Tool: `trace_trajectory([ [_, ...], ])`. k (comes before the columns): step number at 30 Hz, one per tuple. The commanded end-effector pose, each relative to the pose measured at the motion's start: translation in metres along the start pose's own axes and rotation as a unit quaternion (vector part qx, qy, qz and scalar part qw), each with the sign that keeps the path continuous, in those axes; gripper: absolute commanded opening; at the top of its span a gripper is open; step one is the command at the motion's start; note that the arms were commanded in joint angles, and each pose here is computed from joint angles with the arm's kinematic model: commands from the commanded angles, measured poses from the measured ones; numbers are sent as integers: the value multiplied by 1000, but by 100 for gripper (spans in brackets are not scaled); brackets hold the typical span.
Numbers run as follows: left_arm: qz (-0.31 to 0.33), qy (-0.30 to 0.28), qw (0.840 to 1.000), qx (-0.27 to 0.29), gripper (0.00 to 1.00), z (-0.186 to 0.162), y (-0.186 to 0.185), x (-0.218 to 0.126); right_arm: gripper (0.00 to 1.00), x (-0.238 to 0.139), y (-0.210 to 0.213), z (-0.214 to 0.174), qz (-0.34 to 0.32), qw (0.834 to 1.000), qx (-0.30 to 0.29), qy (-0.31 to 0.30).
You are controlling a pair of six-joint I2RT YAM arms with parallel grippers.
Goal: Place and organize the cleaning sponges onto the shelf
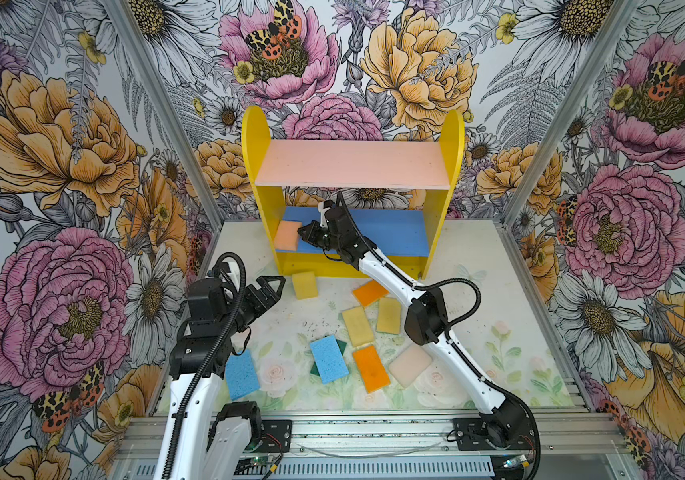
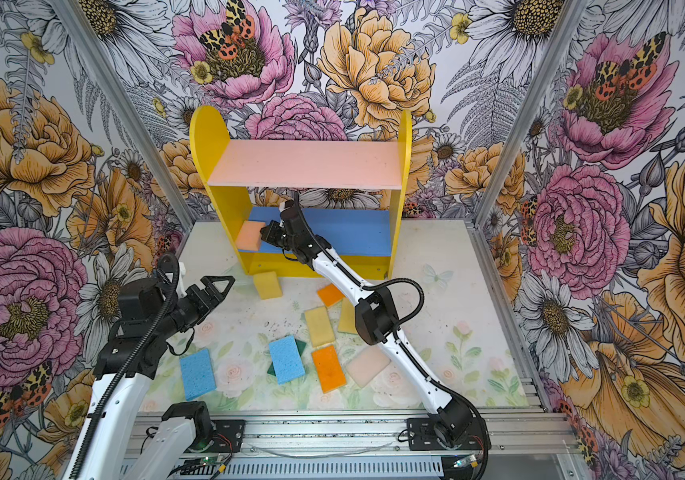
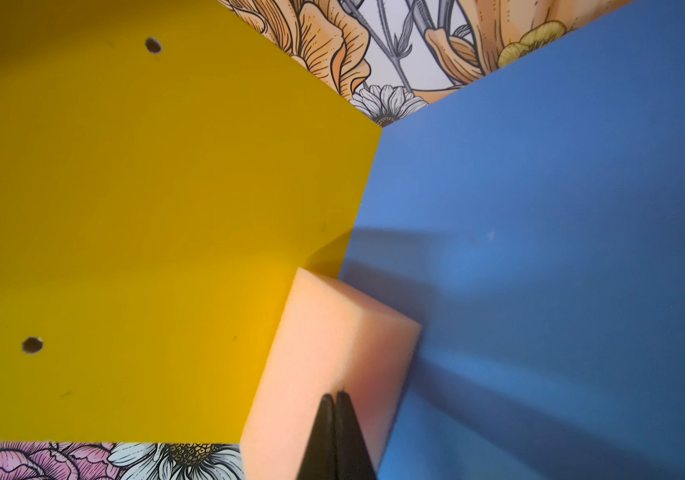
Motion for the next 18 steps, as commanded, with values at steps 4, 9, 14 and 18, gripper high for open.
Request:
trace_trajectory([
  [4,3,2,1000,11,95,-1,3,1,23,-30,32,16,-6,998,-58,-5],
  [9,9,12,1000,6,95,-7,9,6,33,-60,66,31,7,996,-91,-14],
  [14,10,22,1000,3,95,-13,13,9,43,-90,82,24,13,992,-122,14],
  [18,12,37,999,-1,96,-21,17,14,52,-122,72,-2,0,986,-152,64],
])
Point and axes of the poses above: each gripper's point midway between its finger pads, its own x axis out along the fingers, its own y axis along the line the jaws close on, z = x × y, the point moved 1 cm from there along -x, back along the fingers, and after that the axes turned 5 degrees about x, right-handed, at the moved point
